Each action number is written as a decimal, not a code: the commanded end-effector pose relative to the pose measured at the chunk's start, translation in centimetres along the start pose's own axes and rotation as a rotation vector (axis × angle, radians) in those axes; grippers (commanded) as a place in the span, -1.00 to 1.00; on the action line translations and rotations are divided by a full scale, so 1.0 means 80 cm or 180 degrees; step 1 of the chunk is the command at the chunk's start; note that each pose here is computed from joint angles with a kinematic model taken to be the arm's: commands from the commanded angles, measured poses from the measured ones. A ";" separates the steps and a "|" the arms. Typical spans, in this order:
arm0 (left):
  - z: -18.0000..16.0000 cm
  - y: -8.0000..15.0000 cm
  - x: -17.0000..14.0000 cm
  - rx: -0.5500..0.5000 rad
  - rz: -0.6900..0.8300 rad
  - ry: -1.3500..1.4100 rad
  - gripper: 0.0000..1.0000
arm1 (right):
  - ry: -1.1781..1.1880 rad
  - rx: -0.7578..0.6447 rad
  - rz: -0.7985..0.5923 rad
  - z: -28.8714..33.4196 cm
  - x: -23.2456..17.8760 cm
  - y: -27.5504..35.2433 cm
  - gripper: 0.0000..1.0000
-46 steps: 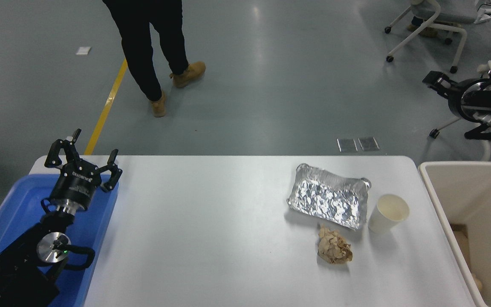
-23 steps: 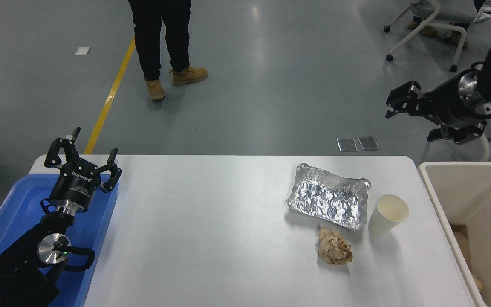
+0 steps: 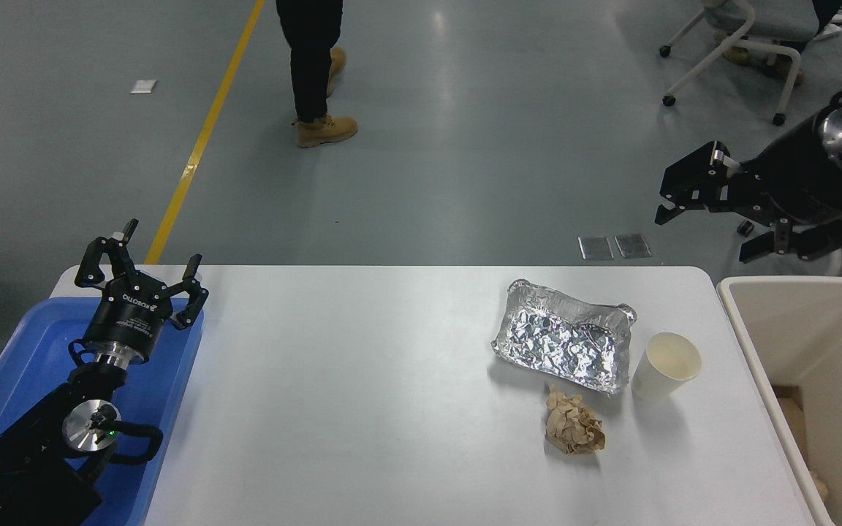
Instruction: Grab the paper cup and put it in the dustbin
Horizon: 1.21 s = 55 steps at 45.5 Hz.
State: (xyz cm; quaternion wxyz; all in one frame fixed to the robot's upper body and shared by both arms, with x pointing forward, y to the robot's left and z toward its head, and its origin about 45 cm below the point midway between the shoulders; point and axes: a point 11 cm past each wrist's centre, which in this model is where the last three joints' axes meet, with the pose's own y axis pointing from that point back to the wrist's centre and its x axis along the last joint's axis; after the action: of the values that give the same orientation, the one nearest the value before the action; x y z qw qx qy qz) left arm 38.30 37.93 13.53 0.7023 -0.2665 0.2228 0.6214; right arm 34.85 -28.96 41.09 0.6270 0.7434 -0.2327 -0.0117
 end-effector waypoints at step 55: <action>0.000 0.000 0.000 0.0004 0.0001 -0.0001 0.97 | 0.0002 -0.1028 0.0197 0.191 -0.033 -0.313 0.98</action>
State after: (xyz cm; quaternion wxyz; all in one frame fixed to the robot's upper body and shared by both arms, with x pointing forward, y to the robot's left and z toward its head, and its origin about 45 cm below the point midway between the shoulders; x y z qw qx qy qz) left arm 38.30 37.92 13.54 0.7024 -0.2667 0.2228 0.6212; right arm 36.52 -38.55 16.79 0.7293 0.6379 -0.2455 -0.0308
